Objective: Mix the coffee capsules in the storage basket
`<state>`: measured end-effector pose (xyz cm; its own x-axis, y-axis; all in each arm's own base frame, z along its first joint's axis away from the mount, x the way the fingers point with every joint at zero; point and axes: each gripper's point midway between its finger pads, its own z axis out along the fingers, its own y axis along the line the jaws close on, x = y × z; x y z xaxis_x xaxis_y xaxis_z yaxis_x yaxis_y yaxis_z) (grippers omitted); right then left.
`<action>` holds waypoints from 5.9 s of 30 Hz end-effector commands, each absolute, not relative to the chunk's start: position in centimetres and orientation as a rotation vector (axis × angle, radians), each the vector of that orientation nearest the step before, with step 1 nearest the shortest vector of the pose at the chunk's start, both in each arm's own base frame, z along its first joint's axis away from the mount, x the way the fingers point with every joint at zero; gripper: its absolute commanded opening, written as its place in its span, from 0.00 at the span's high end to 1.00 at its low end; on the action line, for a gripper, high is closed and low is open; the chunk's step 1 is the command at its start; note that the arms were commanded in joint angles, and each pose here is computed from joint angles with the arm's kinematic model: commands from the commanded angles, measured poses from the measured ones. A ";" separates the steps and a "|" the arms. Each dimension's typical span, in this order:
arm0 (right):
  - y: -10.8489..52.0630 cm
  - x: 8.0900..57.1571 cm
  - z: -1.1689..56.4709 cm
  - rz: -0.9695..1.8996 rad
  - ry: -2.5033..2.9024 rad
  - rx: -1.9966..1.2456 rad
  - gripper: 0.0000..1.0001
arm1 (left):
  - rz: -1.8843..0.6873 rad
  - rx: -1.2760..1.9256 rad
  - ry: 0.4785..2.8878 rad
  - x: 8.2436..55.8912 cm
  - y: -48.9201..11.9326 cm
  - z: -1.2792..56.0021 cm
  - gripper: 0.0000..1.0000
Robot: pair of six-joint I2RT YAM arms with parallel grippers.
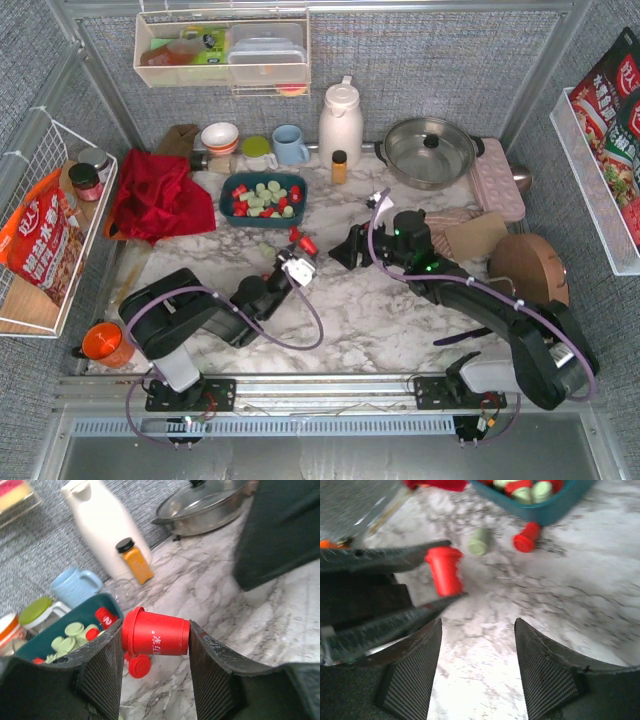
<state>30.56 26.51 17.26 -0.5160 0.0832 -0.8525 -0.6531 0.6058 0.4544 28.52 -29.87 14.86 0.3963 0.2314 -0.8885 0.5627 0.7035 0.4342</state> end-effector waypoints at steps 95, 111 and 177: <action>16.5 35.6 10.7 0.274 2.120 -0.093 0.01 | -0.225 -0.183 2.296 37.3 -17.8 2.0 0.52; 16.4 35.7 10.6 0.262 2.121 -0.094 0.01 | -0.288 -0.123 2.192 37.1 -18.7 9.0 0.45; 16.0 35.7 10.6 0.232 2.125 -0.101 0.01 | -0.181 0.040 2.164 38.7 -18.0 15.0 0.26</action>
<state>35.30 15.81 10.19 -0.5464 0.0118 -0.8374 -0.1636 0.9791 0.1205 43.53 -17.63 17.43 -0.4612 -0.0754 -0.8841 0.0215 0.9951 -0.0961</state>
